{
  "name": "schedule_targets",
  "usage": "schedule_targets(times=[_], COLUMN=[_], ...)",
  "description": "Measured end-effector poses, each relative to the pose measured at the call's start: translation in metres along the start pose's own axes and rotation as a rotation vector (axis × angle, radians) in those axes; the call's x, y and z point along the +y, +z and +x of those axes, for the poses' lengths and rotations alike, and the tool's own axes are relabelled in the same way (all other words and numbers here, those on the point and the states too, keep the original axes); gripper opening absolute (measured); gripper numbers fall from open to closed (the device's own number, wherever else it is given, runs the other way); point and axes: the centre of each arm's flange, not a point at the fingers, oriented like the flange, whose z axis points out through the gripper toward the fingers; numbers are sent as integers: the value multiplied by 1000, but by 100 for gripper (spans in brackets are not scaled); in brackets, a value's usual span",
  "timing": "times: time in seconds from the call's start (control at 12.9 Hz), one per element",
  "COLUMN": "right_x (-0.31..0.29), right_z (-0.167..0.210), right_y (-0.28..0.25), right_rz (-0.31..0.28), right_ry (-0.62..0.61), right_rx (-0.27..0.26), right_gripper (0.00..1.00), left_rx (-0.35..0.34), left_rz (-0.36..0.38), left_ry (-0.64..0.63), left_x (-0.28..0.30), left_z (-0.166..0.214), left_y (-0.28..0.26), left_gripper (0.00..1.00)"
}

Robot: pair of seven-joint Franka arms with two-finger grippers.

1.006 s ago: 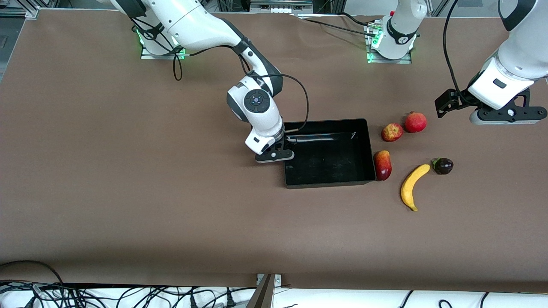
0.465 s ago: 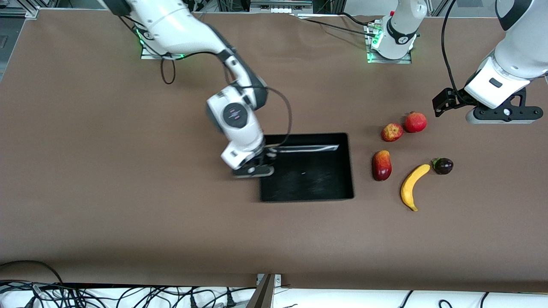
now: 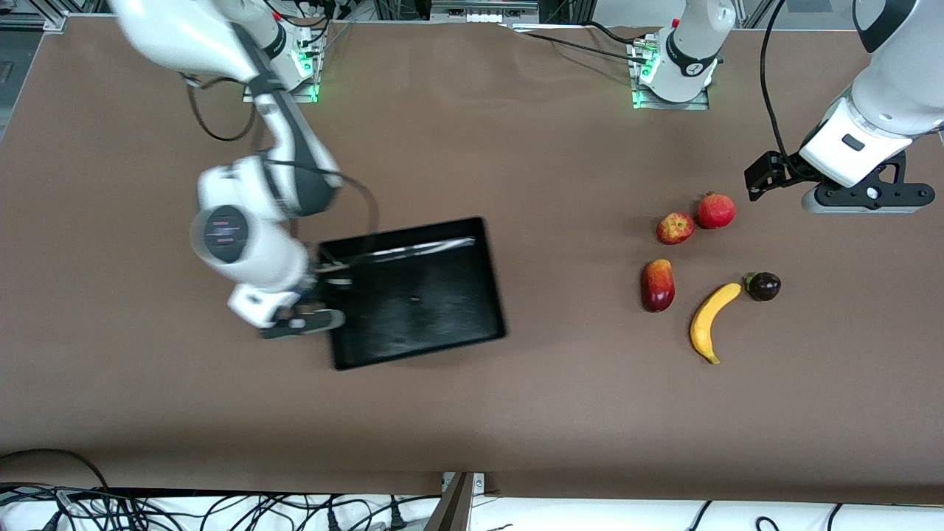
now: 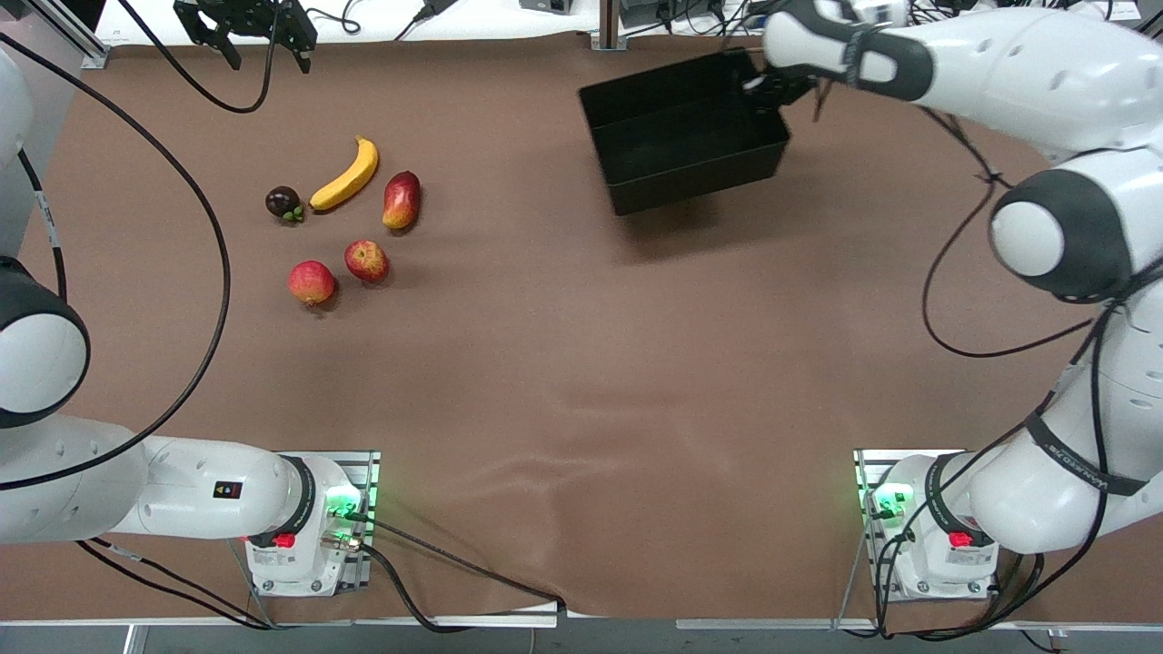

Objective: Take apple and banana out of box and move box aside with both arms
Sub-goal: 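Drag the black tray across the table toward the right arm's base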

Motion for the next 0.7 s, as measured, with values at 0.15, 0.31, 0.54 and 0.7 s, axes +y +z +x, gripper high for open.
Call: schedule_targets(times=[0.15,0.31,0.54,0.7], right_x=[73,128,179,184], right_z=[-26,-54,-95,-112], right_y=[4,14,42,65], right_rz=[6,2,-16,-9], right_ry=[17,36,64,93], right_rx=[-28,-19,-1,15], right_gripper=[4,4,4,4], left_rx=[3,4,5,6], left_rz=[0,-1,-1,-1], left_ry=[0,1,3,4], left_x=[0,0,1,1], left_z=[0,0,0,0], left_y=[-1,-2,-3,-3], left_gripper=[100,100,100,100])
